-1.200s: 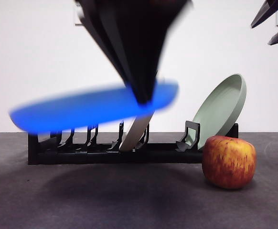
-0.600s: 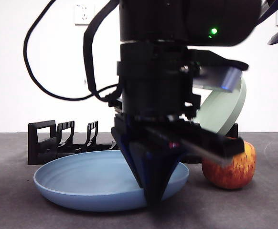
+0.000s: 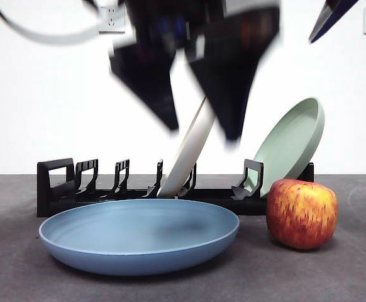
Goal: Take the blue plate from the plate rack,put the plate on the table,take the apple from the table,put the apple in the plate
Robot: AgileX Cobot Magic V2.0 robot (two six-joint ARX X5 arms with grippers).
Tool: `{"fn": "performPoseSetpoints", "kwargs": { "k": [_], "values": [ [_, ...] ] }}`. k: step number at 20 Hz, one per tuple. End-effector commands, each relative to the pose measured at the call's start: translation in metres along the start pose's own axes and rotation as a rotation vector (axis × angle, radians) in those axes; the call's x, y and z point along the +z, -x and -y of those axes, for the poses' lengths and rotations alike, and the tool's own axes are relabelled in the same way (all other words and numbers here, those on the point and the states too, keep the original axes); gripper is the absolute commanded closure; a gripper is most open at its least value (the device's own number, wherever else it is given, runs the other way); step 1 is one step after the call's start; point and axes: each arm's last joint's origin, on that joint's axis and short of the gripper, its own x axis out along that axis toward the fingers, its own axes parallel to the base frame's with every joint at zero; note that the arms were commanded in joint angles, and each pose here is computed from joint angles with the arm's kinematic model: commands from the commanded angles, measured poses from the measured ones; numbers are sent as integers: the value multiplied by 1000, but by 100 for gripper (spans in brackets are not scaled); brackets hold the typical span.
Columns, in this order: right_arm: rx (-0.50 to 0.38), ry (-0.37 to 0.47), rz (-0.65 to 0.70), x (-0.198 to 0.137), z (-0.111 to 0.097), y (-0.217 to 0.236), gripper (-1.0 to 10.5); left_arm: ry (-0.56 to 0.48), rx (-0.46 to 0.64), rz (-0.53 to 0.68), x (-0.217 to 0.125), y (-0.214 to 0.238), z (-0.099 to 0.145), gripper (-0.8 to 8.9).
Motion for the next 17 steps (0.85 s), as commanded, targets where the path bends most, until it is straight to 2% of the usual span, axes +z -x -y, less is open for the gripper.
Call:
{"fn": "performPoseSetpoints", "kwargs": {
  "k": [1, 5, 8, 10, 13, 16, 17],
  "values": [
    [-15, 32, -64, -2, -6, -13, 405, 61, -21, 201, 1, 50, -11, 373],
    [-77, 83, -224, -11, -15, -53, 405, 164, -23, 543, -14, 135, -39, 374],
    [-94, 99, -331, -17, -14, -86, 405, 241, 54, 687, -36, 177, -58, 374],
    [-147, 118, -372, -22, -12, -107, 406, 285, 110, 749, -49, 196, -67, 374],
    [-141, 109, -410, -27, -5, -135, 410, 330, 170, 804, -67, 215, -74, 374],
    [-147, 97, -431, -31, 0, -151, 416, 347, 210, 805, -76, 221, -77, 374],
    [-151, 94, -440, -32, 1, -154, 456, 345, 210, 800, -78, 222, -78, 374]
  ]
}}
